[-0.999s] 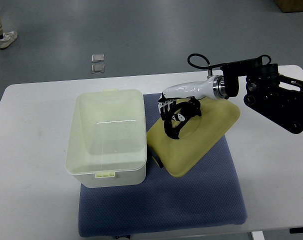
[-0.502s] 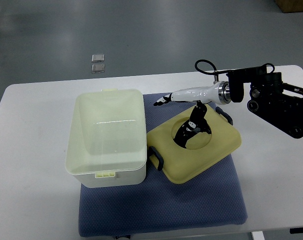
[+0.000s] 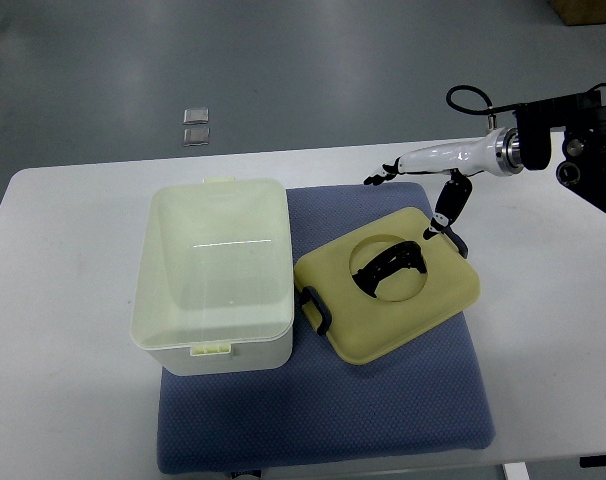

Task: Open white storage box with right hand

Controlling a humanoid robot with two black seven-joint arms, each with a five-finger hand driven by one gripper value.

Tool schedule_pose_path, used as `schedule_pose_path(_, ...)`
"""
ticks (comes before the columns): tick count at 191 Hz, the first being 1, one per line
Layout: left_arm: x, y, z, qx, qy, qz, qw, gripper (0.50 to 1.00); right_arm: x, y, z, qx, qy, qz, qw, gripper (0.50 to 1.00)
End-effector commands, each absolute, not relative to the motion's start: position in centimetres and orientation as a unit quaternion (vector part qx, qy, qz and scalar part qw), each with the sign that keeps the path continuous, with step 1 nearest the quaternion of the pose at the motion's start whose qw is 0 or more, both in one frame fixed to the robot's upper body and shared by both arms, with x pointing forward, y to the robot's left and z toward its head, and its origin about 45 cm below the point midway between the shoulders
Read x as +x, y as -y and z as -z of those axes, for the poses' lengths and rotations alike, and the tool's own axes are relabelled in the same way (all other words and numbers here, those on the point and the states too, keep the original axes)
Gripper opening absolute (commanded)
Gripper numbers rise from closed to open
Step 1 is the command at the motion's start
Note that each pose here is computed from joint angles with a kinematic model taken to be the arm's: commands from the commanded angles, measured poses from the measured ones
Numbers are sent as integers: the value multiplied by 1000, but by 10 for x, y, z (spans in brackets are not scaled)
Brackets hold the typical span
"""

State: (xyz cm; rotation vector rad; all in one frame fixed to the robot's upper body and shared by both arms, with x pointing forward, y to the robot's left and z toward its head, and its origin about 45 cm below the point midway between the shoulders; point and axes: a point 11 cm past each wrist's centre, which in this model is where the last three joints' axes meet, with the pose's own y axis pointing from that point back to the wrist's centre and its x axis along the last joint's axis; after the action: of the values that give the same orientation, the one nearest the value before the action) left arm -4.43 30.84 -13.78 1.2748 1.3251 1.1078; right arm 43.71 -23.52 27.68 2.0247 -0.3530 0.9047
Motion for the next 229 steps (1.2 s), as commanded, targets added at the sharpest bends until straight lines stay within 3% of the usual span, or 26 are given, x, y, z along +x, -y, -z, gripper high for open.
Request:
schedule_pose_path(1, -44, -308, 138, 522, -542, -454, 477, 1000, 448, 240, -299, 817, 174, -364, 412, 924)
schedule_pose_path(36, -44, -305, 138, 520, -545, -451, 480, 1000, 466, 237, -339, 885, 282, -273, 249, 924)
schedule_pose_path(60, -44, -300, 138, 516, -548, -447, 484, 1000, 472, 220, -337, 919, 365, -133, 67, 921)
schedule_pose_path(101, -44, -297, 138, 513, -550, -445, 485, 1000, 486, 216, -315, 854, 490, 114, -135, 924)
schedule_pose_path(152, -45, -296, 138, 513, -551, -444, 486, 1000, 490, 239, -250, 744, 565, 288, -211, 926)
schedule_pose_path(204, -44, -297, 138, 513, -550, -445, 485, 1000, 474, 266, -217, 708, 580, 304, -265, 926)
schedule_pose_path(229, -44, -297, 138, 513, -550, -445, 485, 1000, 468, 256, -205, 699, 577, 320, -276, 926)
